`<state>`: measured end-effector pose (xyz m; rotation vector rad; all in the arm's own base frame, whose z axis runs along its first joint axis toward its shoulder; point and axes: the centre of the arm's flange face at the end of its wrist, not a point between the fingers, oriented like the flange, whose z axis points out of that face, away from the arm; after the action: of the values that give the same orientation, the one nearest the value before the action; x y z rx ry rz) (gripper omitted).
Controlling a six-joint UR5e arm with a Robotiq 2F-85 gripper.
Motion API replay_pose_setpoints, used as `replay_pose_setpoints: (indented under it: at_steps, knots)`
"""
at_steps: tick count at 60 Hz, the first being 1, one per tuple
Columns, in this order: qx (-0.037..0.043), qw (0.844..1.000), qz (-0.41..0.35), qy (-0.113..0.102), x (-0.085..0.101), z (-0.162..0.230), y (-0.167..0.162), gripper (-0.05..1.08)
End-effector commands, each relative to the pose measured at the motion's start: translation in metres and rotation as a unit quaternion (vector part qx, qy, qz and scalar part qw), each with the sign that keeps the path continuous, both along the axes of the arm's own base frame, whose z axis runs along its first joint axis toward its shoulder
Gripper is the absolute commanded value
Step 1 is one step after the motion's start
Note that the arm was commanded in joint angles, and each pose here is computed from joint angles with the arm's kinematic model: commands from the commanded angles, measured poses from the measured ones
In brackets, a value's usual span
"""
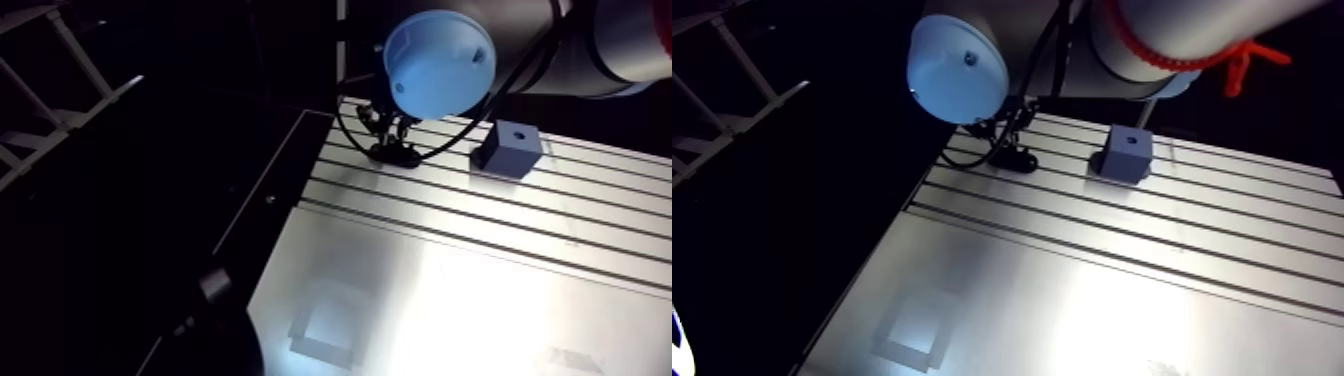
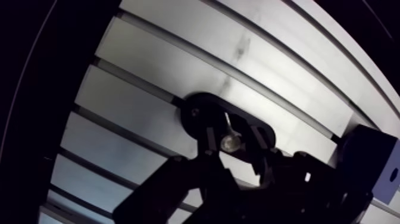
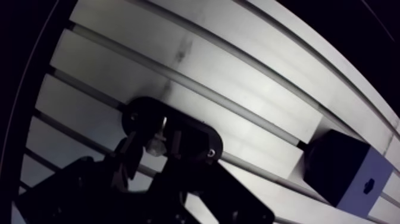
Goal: Pick up the M10 bolt and insert it into the hex recess until seated.
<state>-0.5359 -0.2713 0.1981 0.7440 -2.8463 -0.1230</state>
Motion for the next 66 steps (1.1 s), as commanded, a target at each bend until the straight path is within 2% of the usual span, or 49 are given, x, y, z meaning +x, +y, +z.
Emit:
replay_pose_setpoints:
  at_steps: [1,66]
  knots:
    - [-0.0007,1.000,0.000,0.000,0.0001,0.0000,-0.0002,0.64]
    - [-0.0011,1.000,0.001,-0.001,0.0003,-0.0002,-0.0004,0.75]
